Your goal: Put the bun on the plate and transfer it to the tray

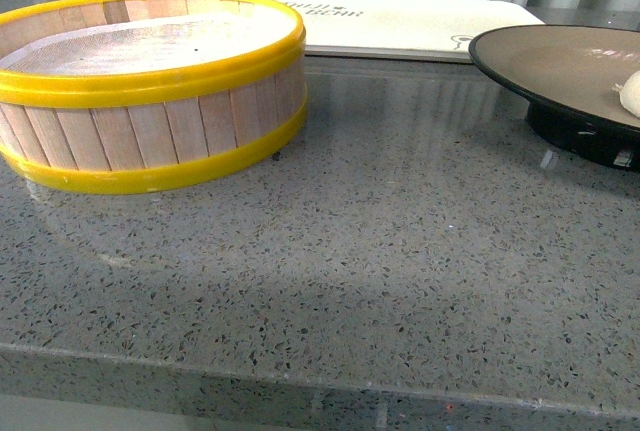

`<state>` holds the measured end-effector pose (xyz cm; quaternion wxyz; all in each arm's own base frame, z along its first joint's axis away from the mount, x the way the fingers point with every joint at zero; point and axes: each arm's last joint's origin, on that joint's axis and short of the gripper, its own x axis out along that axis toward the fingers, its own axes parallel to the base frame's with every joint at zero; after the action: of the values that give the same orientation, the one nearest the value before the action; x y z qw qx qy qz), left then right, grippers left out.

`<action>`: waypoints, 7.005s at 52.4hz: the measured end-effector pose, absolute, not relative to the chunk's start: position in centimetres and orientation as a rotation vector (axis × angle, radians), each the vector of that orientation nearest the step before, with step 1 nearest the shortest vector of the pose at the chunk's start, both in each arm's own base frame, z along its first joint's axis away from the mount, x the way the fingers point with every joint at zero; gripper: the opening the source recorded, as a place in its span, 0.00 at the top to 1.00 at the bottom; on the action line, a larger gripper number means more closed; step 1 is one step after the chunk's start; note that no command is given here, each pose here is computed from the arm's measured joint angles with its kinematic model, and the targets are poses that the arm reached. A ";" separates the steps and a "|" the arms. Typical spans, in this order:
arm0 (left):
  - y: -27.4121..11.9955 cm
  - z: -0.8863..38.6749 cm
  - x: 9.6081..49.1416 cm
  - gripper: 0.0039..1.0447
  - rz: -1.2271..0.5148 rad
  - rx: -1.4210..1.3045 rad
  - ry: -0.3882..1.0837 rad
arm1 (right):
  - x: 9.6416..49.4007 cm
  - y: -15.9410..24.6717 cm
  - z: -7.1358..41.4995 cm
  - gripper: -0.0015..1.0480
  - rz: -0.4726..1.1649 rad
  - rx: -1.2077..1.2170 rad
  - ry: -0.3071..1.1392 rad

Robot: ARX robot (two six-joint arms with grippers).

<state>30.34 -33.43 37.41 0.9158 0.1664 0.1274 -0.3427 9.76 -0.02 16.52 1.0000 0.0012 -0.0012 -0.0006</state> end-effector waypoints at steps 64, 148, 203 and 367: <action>-0.1 20.0 13.4 0.96 -0.008 -0.002 0.003 | 9.8 0.0 16.5 0.08 -0.001 0.002 -0.002; 0.0 17.2 9.6 0.63 0.000 -0.003 -0.023 | 9.8 0.0 16.5 0.08 -0.001 0.002 -0.002; 0.0 17.2 9.6 0.06 0.000 -0.002 -0.023 | 21.0 -6.2 23.0 0.08 -0.157 0.882 0.150; 0.0 17.2 9.6 0.06 0.000 -0.002 -0.023 | 49.6 -3.2 22.2 0.98 0.079 1.339 0.359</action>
<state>9.63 0.00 17.22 0.9999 -0.0012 -0.0115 0.0000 49.61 -3.16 22.20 0.7684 0.6172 0.1653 0.0364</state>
